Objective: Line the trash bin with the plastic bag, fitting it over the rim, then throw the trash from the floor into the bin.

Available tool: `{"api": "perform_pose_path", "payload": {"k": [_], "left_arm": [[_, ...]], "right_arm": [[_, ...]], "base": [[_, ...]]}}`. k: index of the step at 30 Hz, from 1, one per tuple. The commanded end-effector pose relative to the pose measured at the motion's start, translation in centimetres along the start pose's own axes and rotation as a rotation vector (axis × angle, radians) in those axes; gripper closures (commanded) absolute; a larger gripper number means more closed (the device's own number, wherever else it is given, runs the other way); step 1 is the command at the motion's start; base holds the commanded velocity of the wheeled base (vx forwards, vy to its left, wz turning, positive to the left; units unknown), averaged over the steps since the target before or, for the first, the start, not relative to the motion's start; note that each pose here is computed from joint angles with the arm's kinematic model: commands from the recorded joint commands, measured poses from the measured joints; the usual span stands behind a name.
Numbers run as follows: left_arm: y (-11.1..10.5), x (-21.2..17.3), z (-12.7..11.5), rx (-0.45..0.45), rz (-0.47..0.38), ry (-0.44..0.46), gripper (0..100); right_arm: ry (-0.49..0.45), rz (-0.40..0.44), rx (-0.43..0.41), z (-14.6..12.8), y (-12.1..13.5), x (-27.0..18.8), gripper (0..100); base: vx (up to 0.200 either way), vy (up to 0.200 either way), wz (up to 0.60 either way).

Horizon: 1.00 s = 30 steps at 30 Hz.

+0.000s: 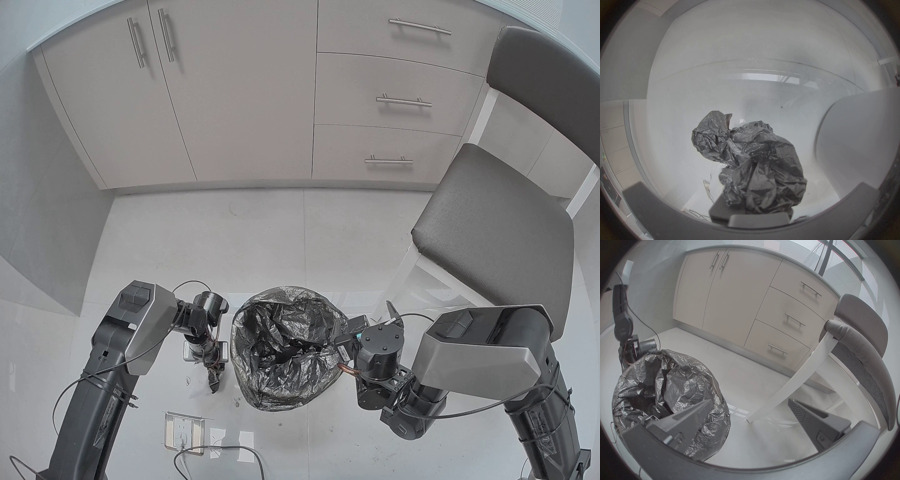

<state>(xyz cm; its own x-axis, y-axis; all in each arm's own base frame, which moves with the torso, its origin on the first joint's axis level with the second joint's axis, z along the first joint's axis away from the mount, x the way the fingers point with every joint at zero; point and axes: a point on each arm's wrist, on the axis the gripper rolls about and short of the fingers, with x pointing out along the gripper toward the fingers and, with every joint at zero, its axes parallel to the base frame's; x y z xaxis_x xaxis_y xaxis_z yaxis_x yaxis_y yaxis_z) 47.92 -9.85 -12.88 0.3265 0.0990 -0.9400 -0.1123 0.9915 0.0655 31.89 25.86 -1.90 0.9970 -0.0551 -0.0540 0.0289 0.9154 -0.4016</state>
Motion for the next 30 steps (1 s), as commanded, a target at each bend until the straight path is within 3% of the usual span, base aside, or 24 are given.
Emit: {"api": "perform_pose_path", "payload": {"k": [1,9,17,18,28,30], "left_arm": [[-0.1,-3.9,1.7,-0.001,-0.011,-0.028,100],[0.1,-12.7,3.7,0.022,-0.028,-0.046,100],[0.6,-17.7,4.6,0.062,-0.03,-0.106,100],[0.3,-20.0,4.5,0.075,-0.036,-0.114,100],[-3.1,-29.2,2.2,0.174,-0.093,-0.175,100],[-5.4,-32.1,0.6,0.231,-0.118,-0.212,100]], "right_arm": [[-0.017,-0.008,0.014,0.6,-0.4,-0.1,0],[-0.013,-0.006,0.007,1.4,-1.6,-0.9,0],[-0.017,-0.005,0.01,1.9,-2.1,-1.3,0],[-0.01,0.0,0.003,1.7,-2.2,-1.5,0],[-0.018,-0.01,0.008,2.0,-2.2,-1.3,0],[-0.021,-0.011,0.013,2.2,-2.2,-1.3,0]], "base": [[0.0,0.0,0.0],[0.0,0.0,0.0],[0.0,0.0,0.0],[0.0,0.0,0.0],[0.0,0.0,0.0],[0.0,0.0,0.0]]}}
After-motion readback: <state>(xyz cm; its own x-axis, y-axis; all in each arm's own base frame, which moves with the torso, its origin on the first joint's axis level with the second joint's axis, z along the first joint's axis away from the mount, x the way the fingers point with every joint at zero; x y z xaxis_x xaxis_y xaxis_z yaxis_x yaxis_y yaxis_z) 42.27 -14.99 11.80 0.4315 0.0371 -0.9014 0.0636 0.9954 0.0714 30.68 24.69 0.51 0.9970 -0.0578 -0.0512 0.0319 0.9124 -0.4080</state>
